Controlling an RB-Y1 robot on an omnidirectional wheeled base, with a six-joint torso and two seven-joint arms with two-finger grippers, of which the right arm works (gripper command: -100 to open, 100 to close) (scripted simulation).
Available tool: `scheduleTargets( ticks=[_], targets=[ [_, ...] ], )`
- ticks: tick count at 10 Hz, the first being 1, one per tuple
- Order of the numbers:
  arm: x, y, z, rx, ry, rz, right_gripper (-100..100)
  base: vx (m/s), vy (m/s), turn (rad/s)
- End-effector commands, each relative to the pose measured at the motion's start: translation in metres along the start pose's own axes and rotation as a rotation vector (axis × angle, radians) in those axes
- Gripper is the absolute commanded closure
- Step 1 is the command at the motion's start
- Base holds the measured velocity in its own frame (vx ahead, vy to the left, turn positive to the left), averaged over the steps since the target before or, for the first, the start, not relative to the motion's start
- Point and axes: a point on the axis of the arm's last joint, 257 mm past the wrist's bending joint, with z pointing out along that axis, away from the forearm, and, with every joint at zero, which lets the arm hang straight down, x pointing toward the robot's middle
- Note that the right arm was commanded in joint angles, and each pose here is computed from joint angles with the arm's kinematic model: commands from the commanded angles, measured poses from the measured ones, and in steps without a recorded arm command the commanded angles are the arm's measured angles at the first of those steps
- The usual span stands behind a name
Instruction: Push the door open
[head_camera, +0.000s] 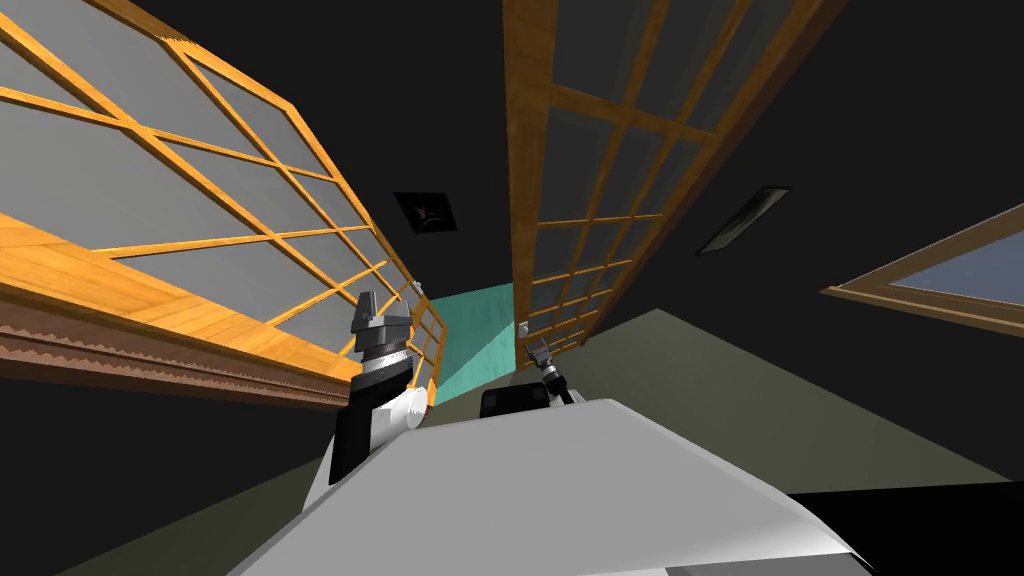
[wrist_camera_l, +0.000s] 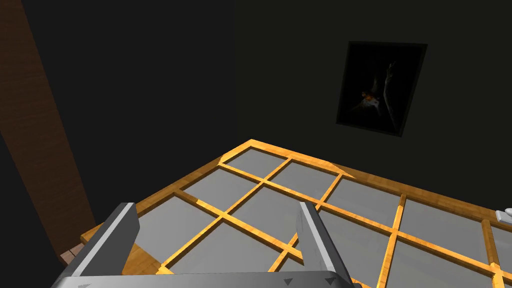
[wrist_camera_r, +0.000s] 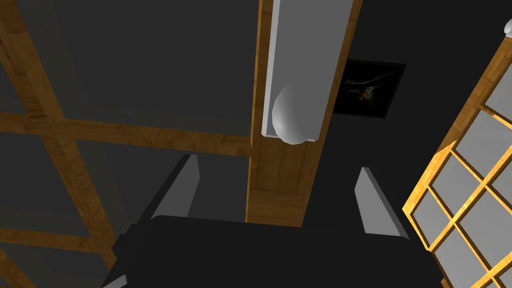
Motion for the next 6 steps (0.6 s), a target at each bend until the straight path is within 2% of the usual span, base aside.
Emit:
scheduleTargets(
  ticks=[1,4,5,6],
  targets=[
    [0.000,-0.002,0.0007,0.004,-0.001,0.004,-100,0.221,0.031,0.017],
    [-0.005,0.011,0.0076,0.018,-0.014,0.049,-100,0.184,0.048,0.019],
    [-0.005,0.007,0.0053,0.015,-0.011,0.037,-100,0.084,0.031,-0.012],
    [-0.005,0.007,0.0053,0.015,-0.011,0.037,100,-0.020,-0.005,0.000]
  ],
)
